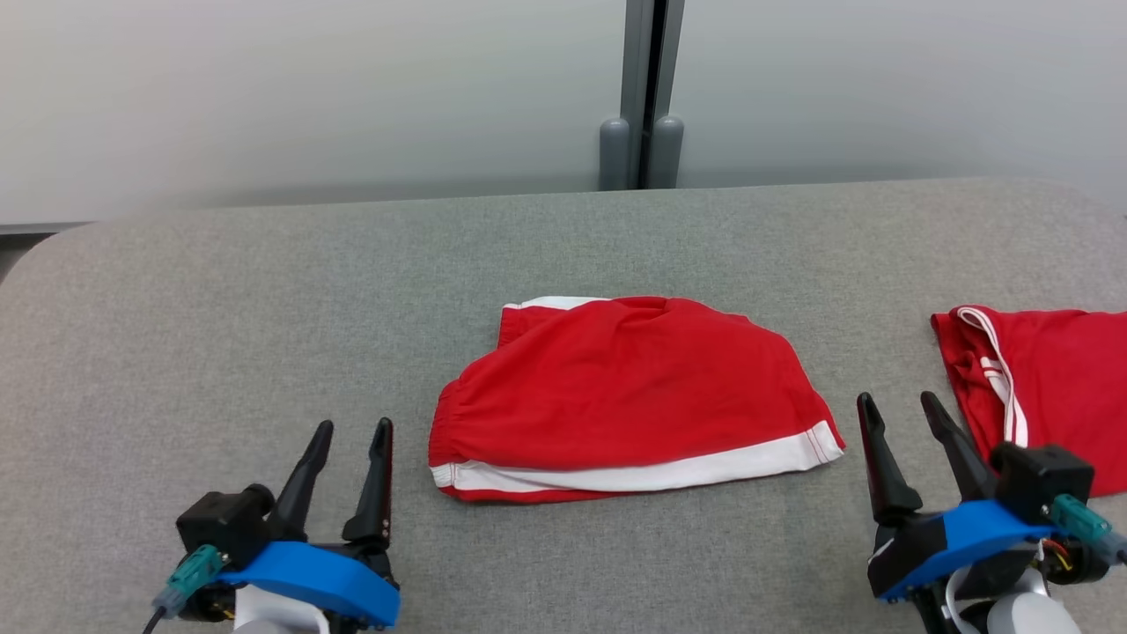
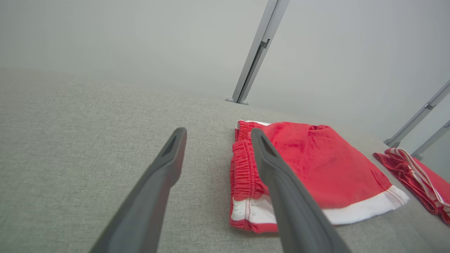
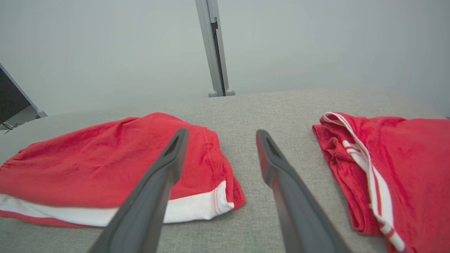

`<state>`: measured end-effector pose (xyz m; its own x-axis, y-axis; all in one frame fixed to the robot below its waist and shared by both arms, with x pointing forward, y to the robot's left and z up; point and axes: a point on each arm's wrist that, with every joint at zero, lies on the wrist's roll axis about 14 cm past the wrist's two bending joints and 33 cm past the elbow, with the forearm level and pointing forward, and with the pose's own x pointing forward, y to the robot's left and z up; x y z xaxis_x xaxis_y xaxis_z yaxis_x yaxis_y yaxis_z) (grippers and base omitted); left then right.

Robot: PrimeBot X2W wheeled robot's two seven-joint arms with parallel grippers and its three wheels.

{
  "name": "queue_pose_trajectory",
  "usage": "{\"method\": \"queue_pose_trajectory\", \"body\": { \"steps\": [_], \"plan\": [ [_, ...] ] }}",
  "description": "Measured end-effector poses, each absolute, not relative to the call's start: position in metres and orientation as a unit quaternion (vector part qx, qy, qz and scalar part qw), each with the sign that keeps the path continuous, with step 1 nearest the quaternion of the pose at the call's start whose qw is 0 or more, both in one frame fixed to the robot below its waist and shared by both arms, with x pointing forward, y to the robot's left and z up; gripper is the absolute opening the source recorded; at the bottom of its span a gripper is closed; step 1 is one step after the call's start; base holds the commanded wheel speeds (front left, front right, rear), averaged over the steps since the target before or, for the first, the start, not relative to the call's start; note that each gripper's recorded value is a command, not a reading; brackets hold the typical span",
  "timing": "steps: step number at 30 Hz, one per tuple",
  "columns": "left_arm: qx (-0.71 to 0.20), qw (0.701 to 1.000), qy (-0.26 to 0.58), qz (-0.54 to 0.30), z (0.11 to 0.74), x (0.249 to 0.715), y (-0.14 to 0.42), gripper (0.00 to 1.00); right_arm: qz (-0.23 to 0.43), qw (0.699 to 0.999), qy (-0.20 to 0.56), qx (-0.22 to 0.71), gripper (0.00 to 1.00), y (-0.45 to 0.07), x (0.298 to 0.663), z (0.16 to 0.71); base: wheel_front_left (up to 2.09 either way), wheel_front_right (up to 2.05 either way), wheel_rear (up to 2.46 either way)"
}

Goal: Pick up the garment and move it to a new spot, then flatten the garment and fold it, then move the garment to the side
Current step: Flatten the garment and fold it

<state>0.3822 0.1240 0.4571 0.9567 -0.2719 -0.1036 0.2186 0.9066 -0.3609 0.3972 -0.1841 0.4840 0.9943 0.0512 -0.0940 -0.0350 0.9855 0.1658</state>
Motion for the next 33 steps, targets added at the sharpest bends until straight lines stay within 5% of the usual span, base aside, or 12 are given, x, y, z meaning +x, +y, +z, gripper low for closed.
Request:
{"method": "queue_pose_trajectory", "body": {
  "steps": [15,33],
  "plan": [
    [-0.159,0.985,0.022,-0.065,0.478,0.367,0.162,1.00,0.027,0.996,0.034,0.080,1.00,-0.182,0.363,0.494,0.00,0.00,0.00],
    [-0.141,0.982,0.061,-0.112,0.456,0.365,0.135,1.00,0.031,0.994,0.049,0.095,1.00,-0.177,0.365,0.485,0.00,0.00,0.00]
  ]
}}
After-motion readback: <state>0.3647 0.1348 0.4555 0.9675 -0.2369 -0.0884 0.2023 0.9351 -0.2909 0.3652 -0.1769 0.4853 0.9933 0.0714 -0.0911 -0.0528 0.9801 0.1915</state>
